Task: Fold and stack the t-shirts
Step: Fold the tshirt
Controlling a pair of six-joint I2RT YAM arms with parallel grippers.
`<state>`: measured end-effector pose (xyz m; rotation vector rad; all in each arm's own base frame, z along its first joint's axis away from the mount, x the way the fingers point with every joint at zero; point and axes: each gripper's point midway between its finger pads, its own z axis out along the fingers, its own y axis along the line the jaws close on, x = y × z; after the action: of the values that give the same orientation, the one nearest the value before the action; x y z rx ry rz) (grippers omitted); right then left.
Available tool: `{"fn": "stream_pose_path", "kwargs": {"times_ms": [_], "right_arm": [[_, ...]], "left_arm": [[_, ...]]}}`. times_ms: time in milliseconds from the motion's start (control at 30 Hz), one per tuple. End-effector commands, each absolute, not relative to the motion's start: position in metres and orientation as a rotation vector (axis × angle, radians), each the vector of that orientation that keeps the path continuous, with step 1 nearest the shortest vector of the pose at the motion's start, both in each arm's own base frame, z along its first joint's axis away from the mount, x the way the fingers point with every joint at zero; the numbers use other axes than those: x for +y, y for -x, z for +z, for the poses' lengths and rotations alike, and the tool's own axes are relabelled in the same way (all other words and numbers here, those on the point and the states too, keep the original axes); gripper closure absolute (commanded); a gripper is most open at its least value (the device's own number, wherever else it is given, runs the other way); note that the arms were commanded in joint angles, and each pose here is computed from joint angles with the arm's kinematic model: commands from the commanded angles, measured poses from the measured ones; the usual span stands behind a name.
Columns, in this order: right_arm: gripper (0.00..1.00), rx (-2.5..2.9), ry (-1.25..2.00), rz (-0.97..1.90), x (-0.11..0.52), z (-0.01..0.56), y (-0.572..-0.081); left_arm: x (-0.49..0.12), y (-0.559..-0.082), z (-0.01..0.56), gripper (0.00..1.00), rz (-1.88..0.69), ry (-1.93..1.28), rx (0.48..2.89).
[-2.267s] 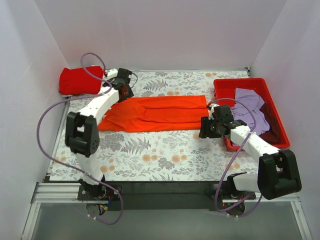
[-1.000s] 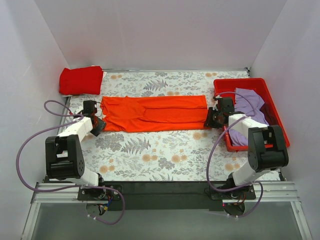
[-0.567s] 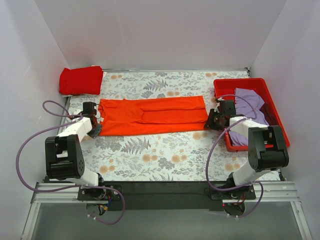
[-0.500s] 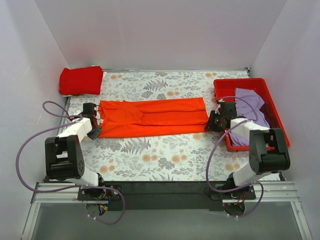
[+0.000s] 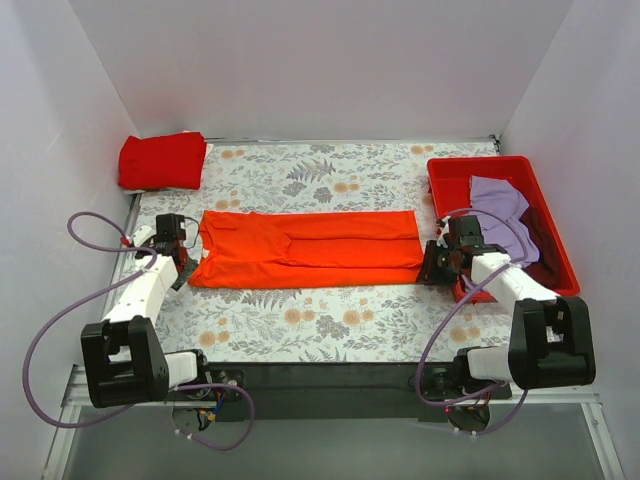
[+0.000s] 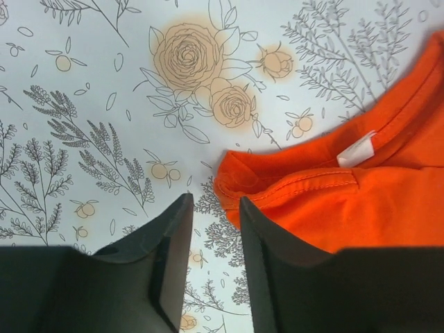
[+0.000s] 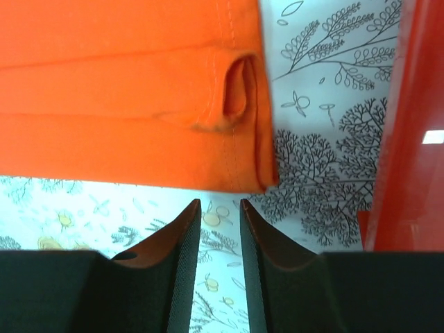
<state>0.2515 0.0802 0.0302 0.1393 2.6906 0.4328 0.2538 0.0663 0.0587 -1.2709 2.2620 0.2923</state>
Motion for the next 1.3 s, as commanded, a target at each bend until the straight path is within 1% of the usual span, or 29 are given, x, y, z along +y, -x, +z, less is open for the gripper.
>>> {"fn": "stream_pose_path", "kwargs": {"times_ms": [0, 67, 167, 200, 233, 300, 400, 433, 467, 533, 567, 767, 833, 867, 1033, 1133, 1267], "right_arm": [[0.62, 2.629, -0.061, 0.487, 0.087, 0.061, -0.259], [0.60, 2.588, -0.024, 0.504, 0.092, 0.075, -0.264], [0.57, 2.517, 0.094, 0.521, 0.106, 0.097, -0.274], [0.55, 2.506, 0.150, 0.514, 0.115, 0.100, -0.274], [0.53, 2.465, 0.200, 0.510, 0.123, 0.110, -0.281], [0.53, 2.426, 0.336, 0.532, 0.148, 0.115, -0.281], [0.47, 2.356, 0.516, 0.539, 0.186, 0.119, -0.283], [0.41, 2.340, 0.563, 0.532, 0.196, 0.119, -0.284], [0.37, 2.320, 0.651, 0.536, 0.217, 0.119, -0.283], [0.34, 2.294, 0.741, 0.490, 0.231, 0.116, -0.288], [0.34, 2.291, 0.800, 0.485, 0.247, 0.112, -0.289], [0.33, 2.248, 0.995, 0.318, 0.284, 0.092, -0.302], [0.33, 2.231, 1.008, 0.284, 0.291, 0.093, -0.310], [0.33, 2.237, 1.041, 0.268, 0.295, 0.084, -0.310], [0.33, 2.233, 1.095, 0.221, 0.305, 0.074, -0.318], [0.34, 2.244, 1.130, 0.204, 0.308, 0.064, -0.318], [0.34, 2.259, 1.172, 0.185, 0.310, 0.053, -0.315]], "left_arm": [[0.070, -0.256, 0.078, 0.66, 0.268, 1.215, 2.202], [0.068, -0.259, 0.084, 0.62, 0.234, 1.197, 2.185], [0.059, -0.263, 0.099, 0.48, 0.151, 1.155, 2.163], [0.055, -0.266, 0.105, 0.47, 0.119, 1.125, 2.164], [0.047, -0.269, 0.113, 0.41, 0.073, 1.089, 2.158], [0.030, -0.274, 0.119, 0.40, -0.025, 1.028, 2.169], [0.000, -0.278, 0.137, 0.37, -0.133, 0.894, 2.138], [-0.015, -0.280, 0.141, 0.34, -0.163, 0.814, 2.141], [-0.022, -0.281, 0.145, 0.34, -0.179, 0.778, 2.130], [-0.037, -0.281, 0.145, 0.34, -0.204, 0.678, 2.150], [-0.041, -0.283, 0.143, 0.34, -0.211, 0.646, 2.164], [-0.078, -0.290, 0.136, 0.34, -0.307, 0.439, 2.234], [-0.096, -0.293, 0.133, 0.34, -0.350, 0.371, 2.251], [-0.103, -0.294, 0.133, 0.34, -0.369, 0.347, 2.255], [-0.135, -0.298, 0.121, 0.36, -0.395, 0.218, 2.303], [-0.141, -0.300, 0.112, 0.36, -0.373, 0.180, 2.322], [-0.135, -0.300, 0.099, 0.37, -0.319, 0.201, 2.332]]}}
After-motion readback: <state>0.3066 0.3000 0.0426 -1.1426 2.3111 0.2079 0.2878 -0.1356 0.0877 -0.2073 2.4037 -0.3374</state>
